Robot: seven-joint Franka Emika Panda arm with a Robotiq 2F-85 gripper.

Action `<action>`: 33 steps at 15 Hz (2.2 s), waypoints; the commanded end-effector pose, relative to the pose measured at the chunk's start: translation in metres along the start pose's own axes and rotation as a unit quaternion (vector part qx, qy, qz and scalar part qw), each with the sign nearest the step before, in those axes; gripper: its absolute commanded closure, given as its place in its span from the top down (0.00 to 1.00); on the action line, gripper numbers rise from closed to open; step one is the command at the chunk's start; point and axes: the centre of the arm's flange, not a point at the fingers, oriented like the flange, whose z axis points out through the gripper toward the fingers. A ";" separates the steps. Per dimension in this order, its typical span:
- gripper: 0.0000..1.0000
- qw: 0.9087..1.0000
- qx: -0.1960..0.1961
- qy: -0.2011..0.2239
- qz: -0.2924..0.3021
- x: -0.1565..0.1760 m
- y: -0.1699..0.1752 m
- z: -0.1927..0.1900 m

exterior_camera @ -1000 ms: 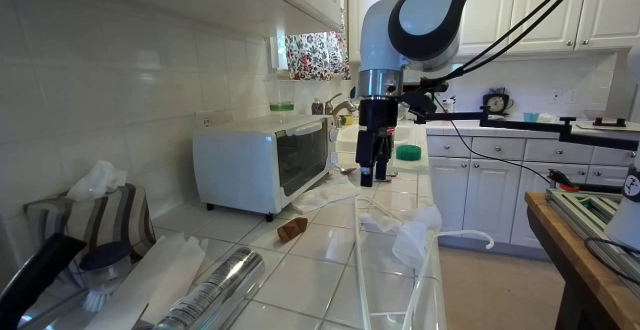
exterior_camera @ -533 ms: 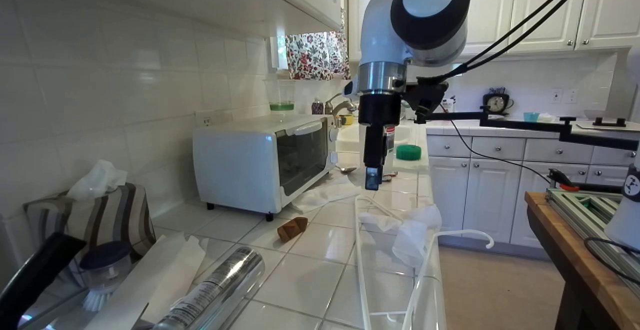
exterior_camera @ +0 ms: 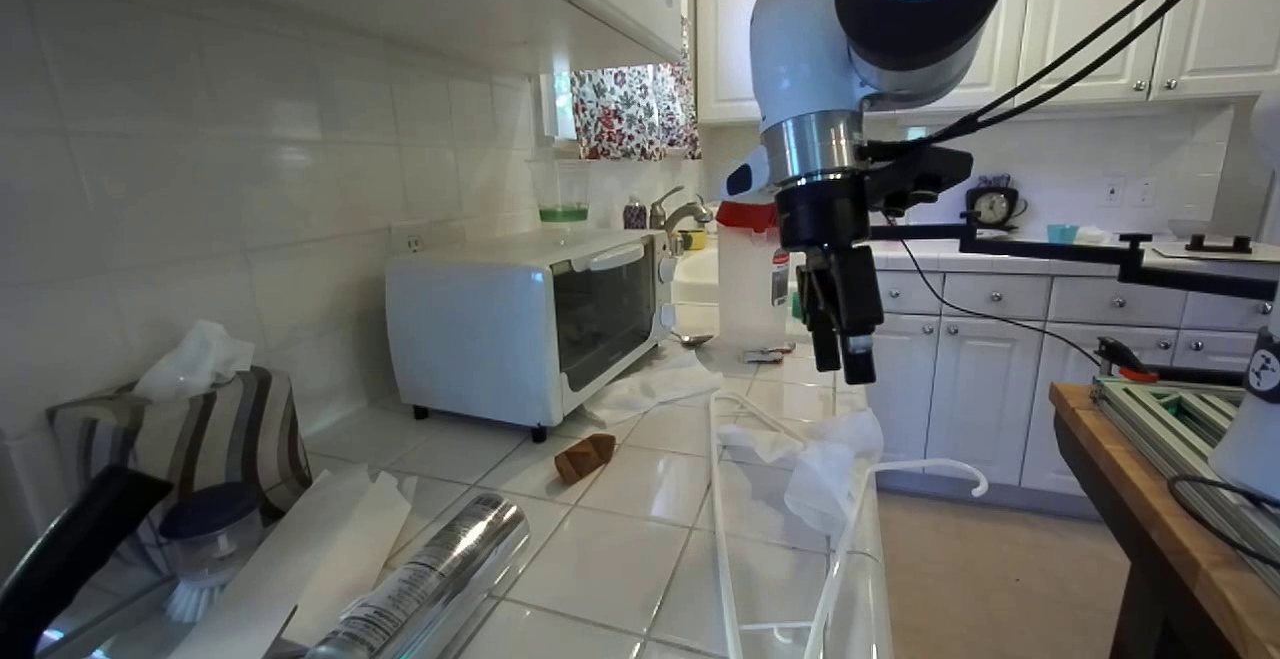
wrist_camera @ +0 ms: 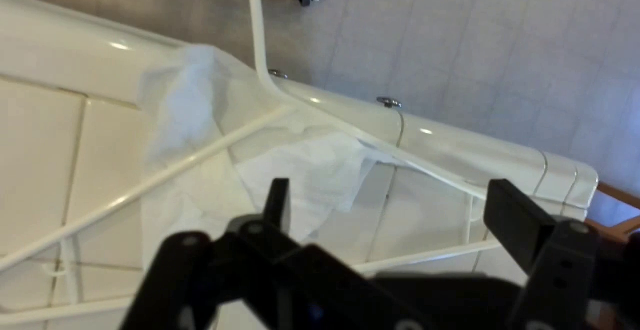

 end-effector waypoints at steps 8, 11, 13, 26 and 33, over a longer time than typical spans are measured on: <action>1.00 0.995 -0.060 -0.072 -0.018 -0.069 0.011 0.043; 1.00 0.995 -0.067 -0.077 -0.002 -0.084 0.017 0.057; 1.00 0.993 -0.085 -0.075 0.015 -0.093 0.023 0.064; 1.00 0.993 -0.072 0.009 0.091 -0.083 0.041 0.068; 1.00 0.994 -0.072 -0.011 0.079 -0.086 0.040 0.089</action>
